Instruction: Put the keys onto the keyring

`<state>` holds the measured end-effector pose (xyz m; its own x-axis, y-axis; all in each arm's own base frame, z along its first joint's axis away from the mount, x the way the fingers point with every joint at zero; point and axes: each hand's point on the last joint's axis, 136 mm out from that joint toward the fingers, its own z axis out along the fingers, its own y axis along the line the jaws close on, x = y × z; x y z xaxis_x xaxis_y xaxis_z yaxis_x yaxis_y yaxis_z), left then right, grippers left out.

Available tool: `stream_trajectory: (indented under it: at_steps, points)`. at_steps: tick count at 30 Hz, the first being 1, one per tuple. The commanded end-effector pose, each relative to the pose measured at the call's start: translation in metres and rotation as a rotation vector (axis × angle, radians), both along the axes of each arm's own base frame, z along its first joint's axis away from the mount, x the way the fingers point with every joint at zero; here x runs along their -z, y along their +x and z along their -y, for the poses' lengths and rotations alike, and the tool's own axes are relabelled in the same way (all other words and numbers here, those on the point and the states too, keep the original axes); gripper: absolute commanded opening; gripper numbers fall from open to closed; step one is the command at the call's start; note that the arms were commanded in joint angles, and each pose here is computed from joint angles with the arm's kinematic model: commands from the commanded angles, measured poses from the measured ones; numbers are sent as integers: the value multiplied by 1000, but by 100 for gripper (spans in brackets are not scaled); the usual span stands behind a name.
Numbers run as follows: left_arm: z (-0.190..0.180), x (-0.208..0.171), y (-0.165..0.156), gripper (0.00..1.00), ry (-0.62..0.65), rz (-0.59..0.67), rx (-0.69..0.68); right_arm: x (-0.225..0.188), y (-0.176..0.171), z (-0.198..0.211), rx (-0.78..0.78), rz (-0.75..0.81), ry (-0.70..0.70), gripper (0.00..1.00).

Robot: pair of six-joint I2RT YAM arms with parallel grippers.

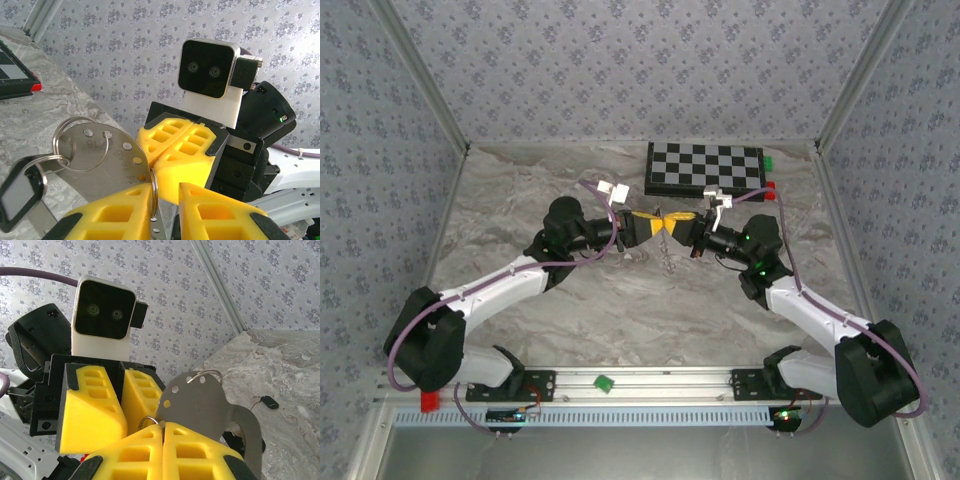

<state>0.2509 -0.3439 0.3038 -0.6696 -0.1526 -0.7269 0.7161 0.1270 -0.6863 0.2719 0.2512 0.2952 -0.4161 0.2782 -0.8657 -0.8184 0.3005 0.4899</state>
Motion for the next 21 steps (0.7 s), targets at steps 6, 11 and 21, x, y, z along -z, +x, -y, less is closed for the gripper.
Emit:
stream_trajectory:
  at_steps: [6, 11, 21]
  points:
    - [1, -35, -12, 15, -82, 85, 64, -4, 4, 2, 9, 18, 6, 0]
    - [1, -34, -11, 5, -80, 82, 55, -4, 3, 2, 6, 18, 6, 0]
    - [0, -13, 4, 0, 0, 69, -19, -8, -1, 3, 8, 31, 7, 0]
